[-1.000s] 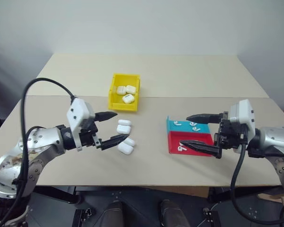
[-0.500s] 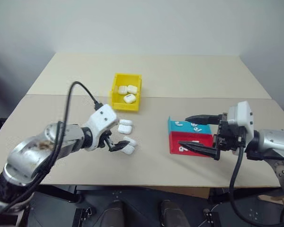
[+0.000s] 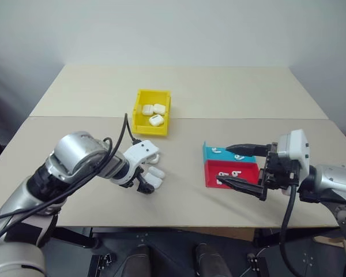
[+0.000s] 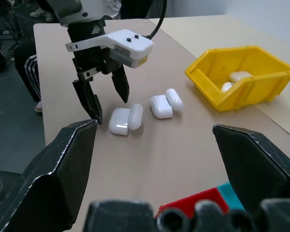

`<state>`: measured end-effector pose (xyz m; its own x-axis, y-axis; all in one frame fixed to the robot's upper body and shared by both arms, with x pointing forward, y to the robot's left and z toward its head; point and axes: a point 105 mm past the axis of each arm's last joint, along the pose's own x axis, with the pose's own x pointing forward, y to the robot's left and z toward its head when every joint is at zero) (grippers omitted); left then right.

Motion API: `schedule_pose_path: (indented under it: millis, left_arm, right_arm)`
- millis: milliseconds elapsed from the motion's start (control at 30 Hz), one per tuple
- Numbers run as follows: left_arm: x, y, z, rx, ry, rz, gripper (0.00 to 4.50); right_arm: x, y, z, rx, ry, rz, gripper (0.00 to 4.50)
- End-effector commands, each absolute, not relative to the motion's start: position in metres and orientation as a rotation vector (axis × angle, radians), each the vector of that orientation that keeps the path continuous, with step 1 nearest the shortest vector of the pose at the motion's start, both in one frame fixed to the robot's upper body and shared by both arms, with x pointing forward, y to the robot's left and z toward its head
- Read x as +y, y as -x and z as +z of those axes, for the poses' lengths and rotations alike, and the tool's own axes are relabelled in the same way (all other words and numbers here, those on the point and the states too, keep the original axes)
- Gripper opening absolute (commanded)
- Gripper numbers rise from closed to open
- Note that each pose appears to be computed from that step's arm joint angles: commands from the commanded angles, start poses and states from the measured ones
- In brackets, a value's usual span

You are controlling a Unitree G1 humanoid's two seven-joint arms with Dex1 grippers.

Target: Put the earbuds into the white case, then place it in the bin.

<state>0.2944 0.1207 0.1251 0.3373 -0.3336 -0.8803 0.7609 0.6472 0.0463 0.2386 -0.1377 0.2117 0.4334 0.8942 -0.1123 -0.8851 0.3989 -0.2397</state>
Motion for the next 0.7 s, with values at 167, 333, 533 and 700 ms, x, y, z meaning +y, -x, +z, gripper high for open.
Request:
schedule_pose_path:
  millis: [167, 333, 533, 700]
  left_arm:
    - [0.107, -0.304, 0.128, 1.03, -0.473, -0.711, 4.5]
    - [0.098, -0.301, 0.125, 1.075, -0.446, -0.709, 4.5]
    - [0.093, -0.305, 0.121, 1.135, -0.407, -0.642, 4.5]
    - [0.09, -0.304, 0.119, 1.144, -0.407, -0.611, 4.5]
  right_arm:
    - [-0.134, -0.232, 0.221, -0.095, 0.293, 1.123, 4.46]
    - [-0.134, -0.231, 0.22, -0.096, 0.29, 1.115, 4.46]
    - [-0.134, -0.232, 0.22, -0.1, 0.29, 1.108, 4.46]
    - [-0.135, -0.232, 0.22, -0.101, 0.288, 1.105, 4.46]
